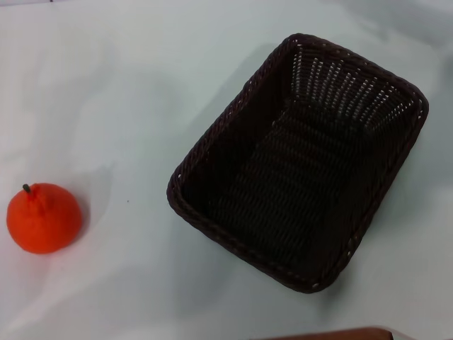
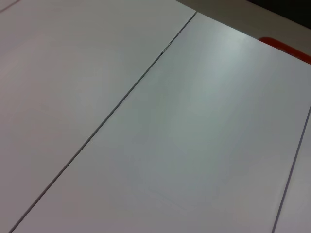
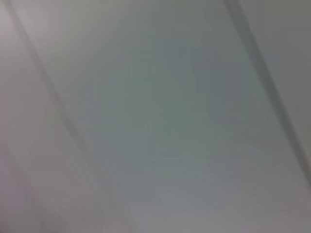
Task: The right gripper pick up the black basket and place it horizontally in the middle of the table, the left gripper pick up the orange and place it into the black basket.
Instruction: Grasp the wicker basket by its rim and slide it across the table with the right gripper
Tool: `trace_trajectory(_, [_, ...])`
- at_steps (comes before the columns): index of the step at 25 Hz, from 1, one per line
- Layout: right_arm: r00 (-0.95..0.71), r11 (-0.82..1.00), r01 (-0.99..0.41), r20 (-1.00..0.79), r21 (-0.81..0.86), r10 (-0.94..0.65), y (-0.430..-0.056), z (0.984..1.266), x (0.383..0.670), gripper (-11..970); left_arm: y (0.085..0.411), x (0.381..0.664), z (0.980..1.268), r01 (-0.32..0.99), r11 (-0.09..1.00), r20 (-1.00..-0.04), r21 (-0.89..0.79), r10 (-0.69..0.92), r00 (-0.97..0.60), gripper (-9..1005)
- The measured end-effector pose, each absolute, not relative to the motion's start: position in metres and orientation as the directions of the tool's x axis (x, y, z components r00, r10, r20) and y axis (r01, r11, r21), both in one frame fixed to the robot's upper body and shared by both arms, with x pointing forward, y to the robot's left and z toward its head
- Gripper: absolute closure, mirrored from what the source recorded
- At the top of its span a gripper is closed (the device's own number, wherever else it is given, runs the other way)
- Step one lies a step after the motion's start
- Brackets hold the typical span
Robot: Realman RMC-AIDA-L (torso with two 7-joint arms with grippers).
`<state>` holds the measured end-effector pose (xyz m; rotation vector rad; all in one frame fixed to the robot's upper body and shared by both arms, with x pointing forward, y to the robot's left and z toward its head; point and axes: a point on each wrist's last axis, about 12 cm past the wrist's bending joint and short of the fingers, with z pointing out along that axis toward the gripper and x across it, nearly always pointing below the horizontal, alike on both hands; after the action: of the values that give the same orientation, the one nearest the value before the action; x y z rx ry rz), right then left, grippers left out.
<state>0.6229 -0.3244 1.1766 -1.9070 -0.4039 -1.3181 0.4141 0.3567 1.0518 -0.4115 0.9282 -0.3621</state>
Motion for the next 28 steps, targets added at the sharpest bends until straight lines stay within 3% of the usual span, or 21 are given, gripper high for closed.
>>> trace_trajectory(5, [0.608, -0.670, 0.637, 0.783, -0.382, 0.132, -0.325, 1.217, 0.622, 223, 0.357, 0.416, 1.053, 0.128, 0.868, -0.693, -0.480, -0.465, 0.552, 125])
trace_trajectory(10, [0.688, -0.704, 0.640, 0.639, -0.309, 0.344, -0.315, 1.231, 0.619, 222, 0.357, 0.417, 1.053, 0.129, 0.867, -0.693, -0.481, -0.466, 0.550, 129])
trace_trajectory(20, [0.722, -0.748, 0.629, 0.515, -0.211, 0.462, -0.303, 1.224, 0.628, 223, 0.357, 0.417, 1.052, 0.124, 0.865, -0.698, -0.485, -0.469, 0.541, 137])
trace_trajectory(28, [0.734, -0.740, 0.640, 0.450, -0.206, 0.509, -0.285, 1.193, 0.636, 236, 0.356, 0.417, 1.052, 0.127, 0.865, -0.700, -0.486, -0.471, 0.537, 144])
